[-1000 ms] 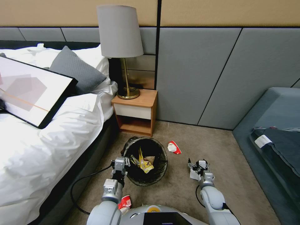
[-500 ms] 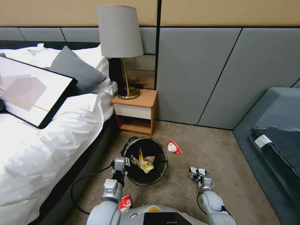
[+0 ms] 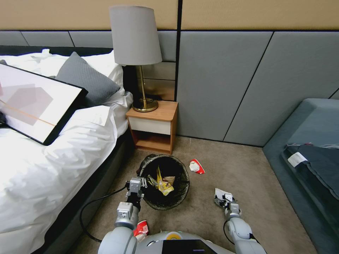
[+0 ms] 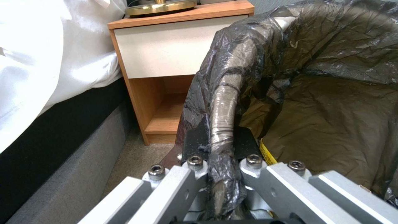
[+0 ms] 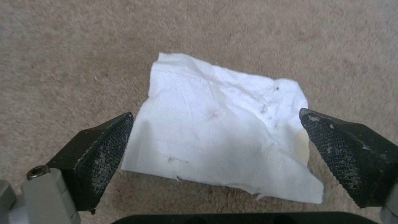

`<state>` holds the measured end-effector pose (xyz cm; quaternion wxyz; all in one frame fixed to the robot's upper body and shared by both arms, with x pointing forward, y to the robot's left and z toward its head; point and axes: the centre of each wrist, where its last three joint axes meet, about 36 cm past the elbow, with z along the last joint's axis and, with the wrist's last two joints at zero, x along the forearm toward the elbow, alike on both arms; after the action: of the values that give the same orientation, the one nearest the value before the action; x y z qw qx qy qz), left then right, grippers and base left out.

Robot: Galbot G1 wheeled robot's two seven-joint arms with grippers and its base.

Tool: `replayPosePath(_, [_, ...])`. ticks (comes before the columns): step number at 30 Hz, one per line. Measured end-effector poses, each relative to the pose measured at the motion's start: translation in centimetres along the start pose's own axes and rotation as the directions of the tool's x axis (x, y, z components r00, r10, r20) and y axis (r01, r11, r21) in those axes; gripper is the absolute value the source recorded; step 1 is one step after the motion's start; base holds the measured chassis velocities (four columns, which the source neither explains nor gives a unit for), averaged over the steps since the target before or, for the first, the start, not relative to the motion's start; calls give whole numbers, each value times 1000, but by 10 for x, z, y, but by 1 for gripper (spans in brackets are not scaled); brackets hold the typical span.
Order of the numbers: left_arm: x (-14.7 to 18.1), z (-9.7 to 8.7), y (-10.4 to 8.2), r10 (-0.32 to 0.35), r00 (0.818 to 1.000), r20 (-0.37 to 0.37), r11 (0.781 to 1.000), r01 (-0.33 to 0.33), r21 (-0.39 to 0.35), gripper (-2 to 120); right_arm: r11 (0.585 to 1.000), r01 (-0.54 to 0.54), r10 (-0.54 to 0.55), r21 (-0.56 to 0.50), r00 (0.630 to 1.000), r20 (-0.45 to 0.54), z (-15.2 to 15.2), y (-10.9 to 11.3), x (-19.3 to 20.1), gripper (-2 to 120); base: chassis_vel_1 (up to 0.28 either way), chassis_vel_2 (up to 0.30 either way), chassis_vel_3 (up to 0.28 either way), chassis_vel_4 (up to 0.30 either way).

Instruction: Pick up the trash bin, then pick up the garbage from the floor and place it into the trash bin.

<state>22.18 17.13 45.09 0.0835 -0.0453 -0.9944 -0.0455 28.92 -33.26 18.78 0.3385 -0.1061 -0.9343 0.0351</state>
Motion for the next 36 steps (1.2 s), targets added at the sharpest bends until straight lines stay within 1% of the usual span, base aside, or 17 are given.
replayPosePath(3, [0,0,0,0,1000,0,1000,0,0,1,1000,2,-2,-14,1000,-12,8,-2,-6,100,0,0,0,0])
replayPosePath(9, [0,0,0,0,1000,0,1000,0,0,1,1000,-1,1,-26,1000,-30,15,-4,-12,100,0,0,0,0])
replayPosePath(13, [0,0,0,0,1000,0,1000,0,0,1,999,-2,1,-40,999,-40,21,-5,-17,97,0,0,0,0])
replayPosePath(15, [0,0,0,0,1000,0,1000,0,0,1,999,0,-2,-44,999,-43,24,-5,-20,92,0,0,0,0])
replayPosePath(16, [0,0,0,0,1000,0,1000,0,0,1,999,0,-2,-44,999,-43,24,-5,-20,92,0,0,0,0])
replayPosePath(18, [0,0,0,0,1000,0,1000,0,0,1,999,0,-2,-47,999,-48,29,-7,-23,88,0,0,0,0])
replayPosePath(26, [0,0,0,0,1000,0,1000,0,0,1,999,-1,-1,-47,999,-52,37,-12,-28,88,0,0,0,0])
replayPosePath(36, [0,0,0,0,1000,0,1000,0,0,1,999,-4,2,-45,999,-49,38,-13,-29,88,0,0,0,0])
